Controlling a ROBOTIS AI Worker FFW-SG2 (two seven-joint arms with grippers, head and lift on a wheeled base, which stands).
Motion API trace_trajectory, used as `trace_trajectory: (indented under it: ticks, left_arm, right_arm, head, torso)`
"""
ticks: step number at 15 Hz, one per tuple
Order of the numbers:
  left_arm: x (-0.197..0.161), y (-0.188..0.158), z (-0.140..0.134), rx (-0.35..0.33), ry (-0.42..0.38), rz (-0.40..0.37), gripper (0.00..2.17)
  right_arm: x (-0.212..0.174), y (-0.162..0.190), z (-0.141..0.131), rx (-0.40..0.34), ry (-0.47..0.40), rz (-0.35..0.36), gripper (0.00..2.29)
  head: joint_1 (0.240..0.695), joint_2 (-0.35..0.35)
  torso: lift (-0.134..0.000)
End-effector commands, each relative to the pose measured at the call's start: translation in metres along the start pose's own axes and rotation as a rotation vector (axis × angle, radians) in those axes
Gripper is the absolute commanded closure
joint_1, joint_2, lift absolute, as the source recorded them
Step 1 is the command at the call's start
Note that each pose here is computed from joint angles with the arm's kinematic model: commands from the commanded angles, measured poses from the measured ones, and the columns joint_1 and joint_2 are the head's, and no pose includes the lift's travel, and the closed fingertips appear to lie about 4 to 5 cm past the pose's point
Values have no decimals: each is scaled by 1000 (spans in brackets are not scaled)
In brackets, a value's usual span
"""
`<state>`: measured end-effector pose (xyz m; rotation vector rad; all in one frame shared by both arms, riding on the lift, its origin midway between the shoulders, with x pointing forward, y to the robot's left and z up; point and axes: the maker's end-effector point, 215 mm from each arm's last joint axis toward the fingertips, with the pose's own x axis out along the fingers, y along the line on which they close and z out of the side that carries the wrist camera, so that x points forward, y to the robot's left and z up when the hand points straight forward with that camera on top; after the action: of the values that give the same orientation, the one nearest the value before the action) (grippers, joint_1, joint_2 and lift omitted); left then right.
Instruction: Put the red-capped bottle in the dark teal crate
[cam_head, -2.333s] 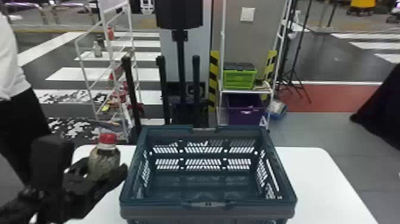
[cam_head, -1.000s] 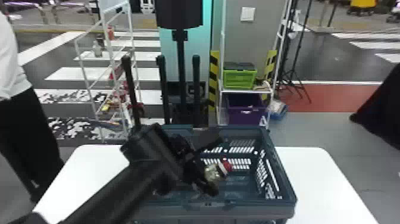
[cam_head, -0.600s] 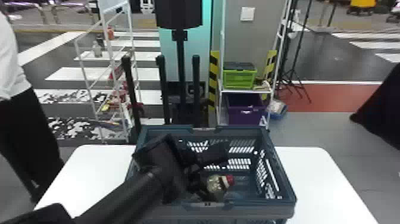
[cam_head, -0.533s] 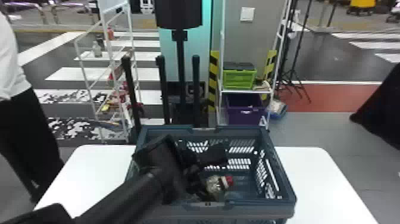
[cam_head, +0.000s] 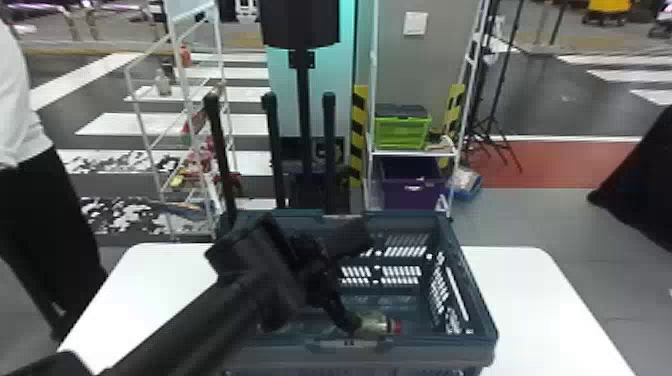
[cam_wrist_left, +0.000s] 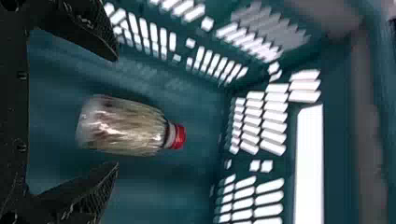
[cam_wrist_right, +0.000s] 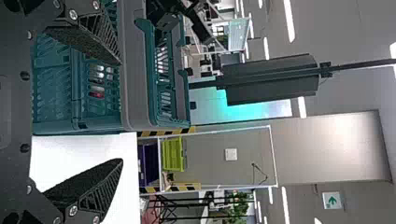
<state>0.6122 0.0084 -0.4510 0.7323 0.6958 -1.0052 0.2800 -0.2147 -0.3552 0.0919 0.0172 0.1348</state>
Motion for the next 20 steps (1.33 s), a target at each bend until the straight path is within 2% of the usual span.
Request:
trace_trajectory:
  ticks: [1, 5, 6, 8, 10, 11, 12, 14, 16, 18, 20]
  left_arm:
    - [-47, 35, 14, -116, -86, 96, 33]
    - [-142, 73, 19, -341, -293, 233, 63]
    - [-174, 80, 14, -405, -380, 282, 66]
    - [-218, 79, -9, -513, -495, 374, 66]
    - [-252, 58, -50, -595, -530, 484, 66]
    - [-276, 51, -72, -604, -520, 588, 66]
    - [-294, 40, -95, -636, -506, 657, 70]
    - [-328, 13, -118, -634, -536, 801, 70]
    - [-366, -16, -123, -580, -628, 957, 73]
    - [-391, -50, -130, -584, -746, 1052, 76]
    - [-393, -85, -149, -606, -813, 1104, 76]
  right_arm:
    - [1, 0, 0, 0, -1, -1, 154]
    - [1, -2, -3, -2, 7, -3, 154]
    - [1, -2, -2, -3, 5, -3, 154]
    - [2, -3, 1, -5, 1, -2, 154]
    - [4, -3, 3, -8, -2, 0, 154]
    - [5, -3, 4, -9, -5, 2, 154]
    - [5, -3, 4, -10, -3, 4, 154]
    - [7, -2, 3, -11, 1, 8, 154]
    - [9, 0, 3, -12, 2, 15, 154]
    - [10, 2, 3, -11, 2, 22, 154]
    - [12, 3, 3, -15, 6, 28, 154]
  head:
    - [499, 0]
    - [499, 0]
    - [499, 0]
    - [499, 0]
    - [499, 0]
    - [499, 0]
    - [499, 0]
    - [499, 0]
    - [499, 0]
    - [499, 0]
    - [499, 0]
  torso:
    - [0]
    - [0]
    - [0]
    - [0]
    - [0]
    - [0]
    - [0]
    - [0]
    - [0]
    - [0]
    - [0]
